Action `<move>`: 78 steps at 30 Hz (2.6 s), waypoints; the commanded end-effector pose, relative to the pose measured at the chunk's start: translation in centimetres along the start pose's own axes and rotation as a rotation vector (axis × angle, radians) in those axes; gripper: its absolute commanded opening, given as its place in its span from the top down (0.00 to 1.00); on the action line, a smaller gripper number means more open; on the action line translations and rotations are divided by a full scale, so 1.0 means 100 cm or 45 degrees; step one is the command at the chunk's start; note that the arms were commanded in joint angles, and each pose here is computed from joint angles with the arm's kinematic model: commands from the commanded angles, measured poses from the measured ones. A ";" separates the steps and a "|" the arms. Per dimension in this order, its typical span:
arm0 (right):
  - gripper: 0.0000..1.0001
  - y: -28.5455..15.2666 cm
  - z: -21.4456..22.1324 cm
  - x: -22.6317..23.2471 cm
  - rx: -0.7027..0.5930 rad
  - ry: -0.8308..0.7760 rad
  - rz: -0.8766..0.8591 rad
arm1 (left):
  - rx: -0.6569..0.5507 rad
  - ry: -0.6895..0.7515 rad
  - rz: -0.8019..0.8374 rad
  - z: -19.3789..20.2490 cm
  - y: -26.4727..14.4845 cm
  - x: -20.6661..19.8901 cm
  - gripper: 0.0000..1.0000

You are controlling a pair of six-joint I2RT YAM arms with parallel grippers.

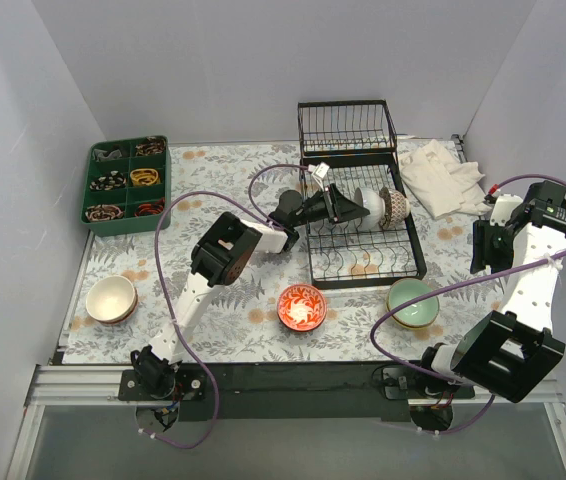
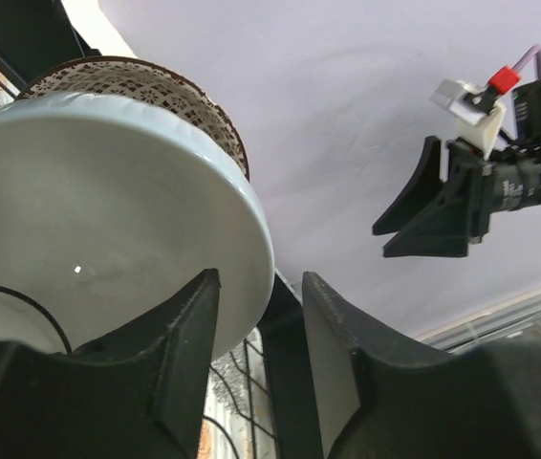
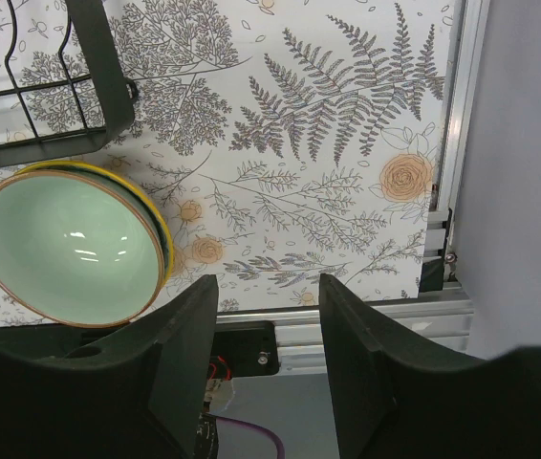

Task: Load the bowls into the dish rack

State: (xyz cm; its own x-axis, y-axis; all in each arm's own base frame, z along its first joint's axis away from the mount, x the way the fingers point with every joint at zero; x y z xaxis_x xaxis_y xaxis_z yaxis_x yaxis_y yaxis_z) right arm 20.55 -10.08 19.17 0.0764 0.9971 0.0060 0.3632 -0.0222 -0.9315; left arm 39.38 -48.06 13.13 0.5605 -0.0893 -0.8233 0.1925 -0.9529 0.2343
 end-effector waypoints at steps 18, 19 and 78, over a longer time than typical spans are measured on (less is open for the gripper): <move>0.43 -0.025 -0.038 0.010 -0.198 -0.032 -0.101 | 0.206 0.328 -0.373 -0.025 -0.070 -0.076 0.47; 0.43 -0.027 -0.040 0.012 -0.217 -0.042 -0.120 | 0.211 0.371 -0.385 -0.029 -0.080 -0.091 0.46; 0.46 -0.032 -0.049 0.072 -0.537 -0.375 -0.565 | 1.468 1.620 -0.171 0.148 -0.209 -0.180 0.36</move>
State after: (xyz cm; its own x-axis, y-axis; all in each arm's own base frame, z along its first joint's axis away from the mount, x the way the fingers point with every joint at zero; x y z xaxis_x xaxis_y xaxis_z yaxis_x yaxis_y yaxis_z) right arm 24.66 -3.82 22.87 -0.3772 0.9035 0.2035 0.6113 0.4080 -0.6781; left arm 14.16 -28.28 15.63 0.9538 -0.2710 0.1299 -0.0743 -0.6314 -0.7719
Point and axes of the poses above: each gripper's point midway between its finger pads, its own y axis out along the fingers, its own x axis along the line the jaws close on, z = x × y, the point moved 2 cm from there along -y, back along the fingers, and after that the axes turned 2 degrees about y, right-handed, at the moved point
